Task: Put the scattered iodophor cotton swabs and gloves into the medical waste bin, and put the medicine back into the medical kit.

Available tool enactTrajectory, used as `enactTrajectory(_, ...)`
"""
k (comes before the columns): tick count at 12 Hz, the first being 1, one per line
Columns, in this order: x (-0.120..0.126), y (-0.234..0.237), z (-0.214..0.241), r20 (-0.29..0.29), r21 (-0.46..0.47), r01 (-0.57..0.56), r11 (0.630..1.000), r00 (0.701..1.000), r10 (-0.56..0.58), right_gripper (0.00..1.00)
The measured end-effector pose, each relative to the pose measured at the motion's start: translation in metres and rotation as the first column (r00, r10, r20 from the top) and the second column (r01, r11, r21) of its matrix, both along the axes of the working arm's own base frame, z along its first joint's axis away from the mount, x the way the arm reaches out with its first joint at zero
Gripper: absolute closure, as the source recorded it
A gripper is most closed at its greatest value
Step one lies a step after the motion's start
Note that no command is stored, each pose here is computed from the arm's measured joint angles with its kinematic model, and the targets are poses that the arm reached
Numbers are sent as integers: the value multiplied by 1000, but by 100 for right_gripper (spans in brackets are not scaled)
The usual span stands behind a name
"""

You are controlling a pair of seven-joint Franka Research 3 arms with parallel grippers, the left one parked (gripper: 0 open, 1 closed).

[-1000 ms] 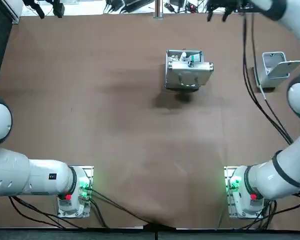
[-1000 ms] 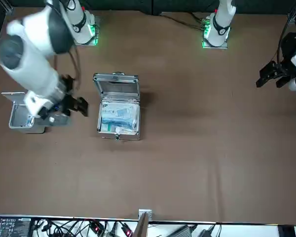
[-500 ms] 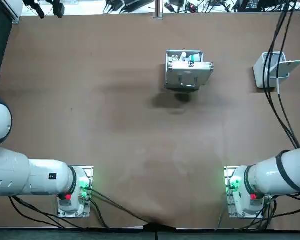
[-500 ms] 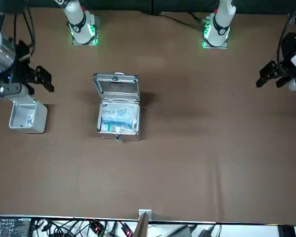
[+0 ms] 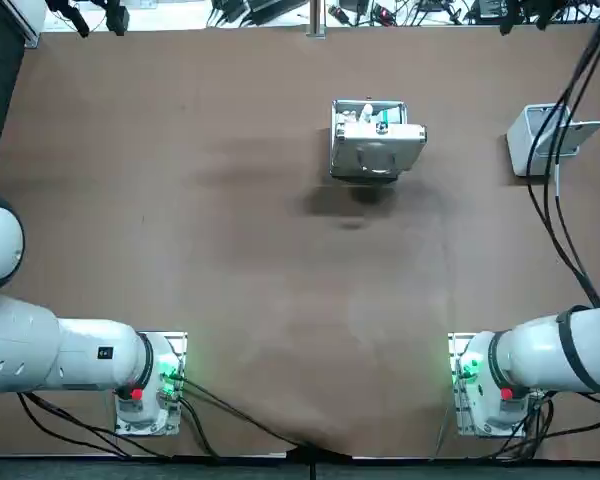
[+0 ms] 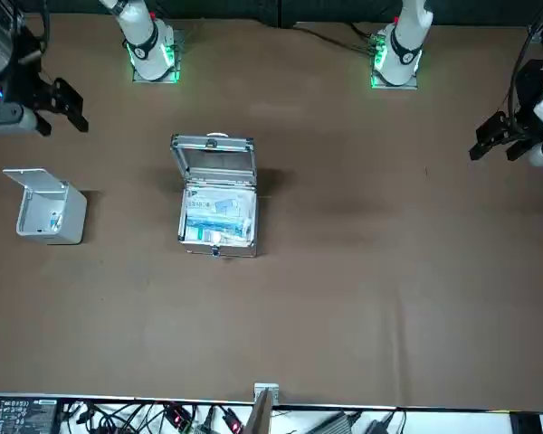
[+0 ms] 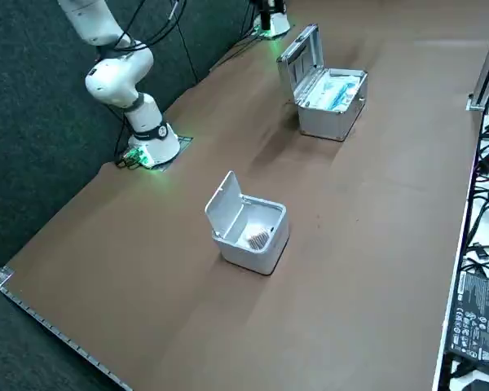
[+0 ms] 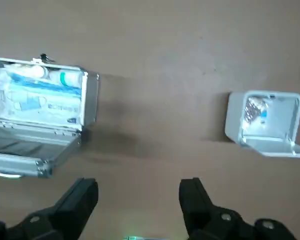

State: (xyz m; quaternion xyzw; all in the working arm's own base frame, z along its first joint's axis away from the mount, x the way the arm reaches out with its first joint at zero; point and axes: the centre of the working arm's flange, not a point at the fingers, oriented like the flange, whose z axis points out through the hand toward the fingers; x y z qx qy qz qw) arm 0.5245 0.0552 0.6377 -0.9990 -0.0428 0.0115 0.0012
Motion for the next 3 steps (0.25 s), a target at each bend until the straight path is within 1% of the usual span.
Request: enactTrajectory(3,-25,-18,3,-5,3,13,1000,1000,-13,0)
